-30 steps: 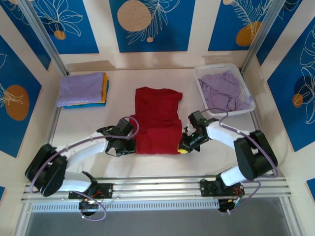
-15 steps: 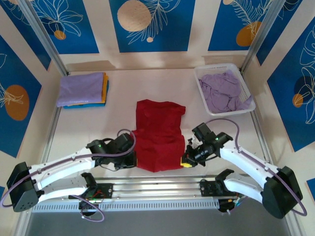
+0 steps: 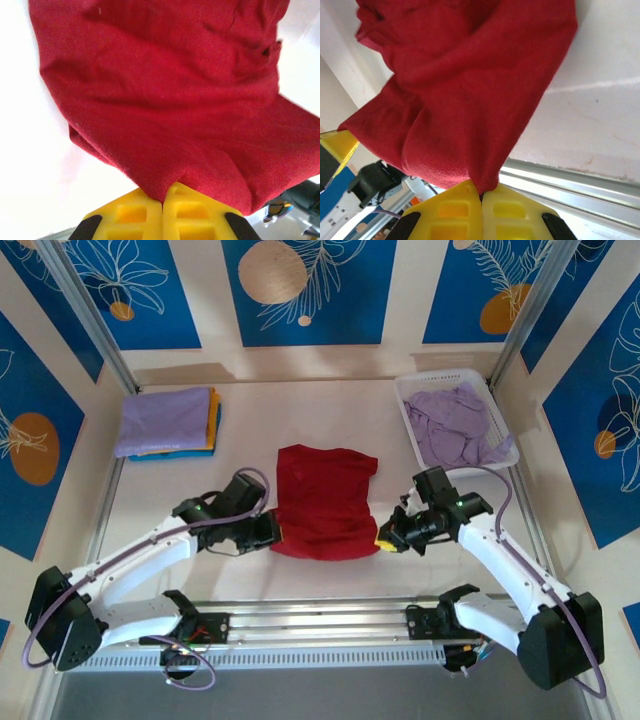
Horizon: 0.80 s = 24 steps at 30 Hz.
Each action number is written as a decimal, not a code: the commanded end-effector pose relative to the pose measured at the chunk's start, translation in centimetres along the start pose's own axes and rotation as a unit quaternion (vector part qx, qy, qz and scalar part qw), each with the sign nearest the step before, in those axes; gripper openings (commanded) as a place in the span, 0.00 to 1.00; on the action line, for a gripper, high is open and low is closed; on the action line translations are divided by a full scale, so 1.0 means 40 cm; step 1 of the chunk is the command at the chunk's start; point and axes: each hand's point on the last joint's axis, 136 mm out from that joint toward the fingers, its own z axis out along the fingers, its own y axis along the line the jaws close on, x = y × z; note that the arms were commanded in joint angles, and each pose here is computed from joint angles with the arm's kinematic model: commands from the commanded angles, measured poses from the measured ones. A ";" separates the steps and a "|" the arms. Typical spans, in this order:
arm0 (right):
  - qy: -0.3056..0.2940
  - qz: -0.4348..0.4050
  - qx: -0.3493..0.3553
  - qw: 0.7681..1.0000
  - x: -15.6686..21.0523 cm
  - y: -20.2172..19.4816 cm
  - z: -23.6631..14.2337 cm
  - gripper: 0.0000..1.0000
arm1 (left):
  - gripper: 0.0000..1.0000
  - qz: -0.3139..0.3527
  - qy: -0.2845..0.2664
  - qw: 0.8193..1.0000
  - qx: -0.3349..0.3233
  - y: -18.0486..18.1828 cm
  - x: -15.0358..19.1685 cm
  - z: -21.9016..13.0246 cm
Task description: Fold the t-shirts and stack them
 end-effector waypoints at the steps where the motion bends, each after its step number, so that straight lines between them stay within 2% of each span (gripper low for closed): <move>1: 0.001 -0.022 -0.019 1.000 -0.023 0.047 -0.024 0.00 | 0.00 0.019 -0.006 0.999 0.043 -0.050 -0.052 -0.033; 9: -0.017 -0.045 -0.032 0.998 -0.108 0.134 -0.063 0.00 | 0.00 0.012 -0.006 0.998 0.063 -0.086 -0.175 -0.048; 15: -0.026 -0.040 -0.042 0.998 -0.195 0.169 -0.063 0.00 | 0.00 -0.005 -0.027 0.996 0.087 -0.108 -0.314 -0.068; 18: -0.029 -0.028 -0.048 0.998 -0.261 0.180 -0.055 0.00 | 0.00 -0.011 -0.018 0.994 0.105 -0.129 -0.383 -0.048; 21: -0.027 -0.011 -0.068 0.997 -0.345 0.194 -0.038 0.00 | 0.00 -0.029 -0.004 0.993 0.114 -0.124 -0.461 -0.004; 24: -0.028 0.004 -0.059 0.998 -0.446 0.191 -0.019 0.00 | 0.00 -0.052 -0.007 0.991 0.126 -0.104 -0.559 0.053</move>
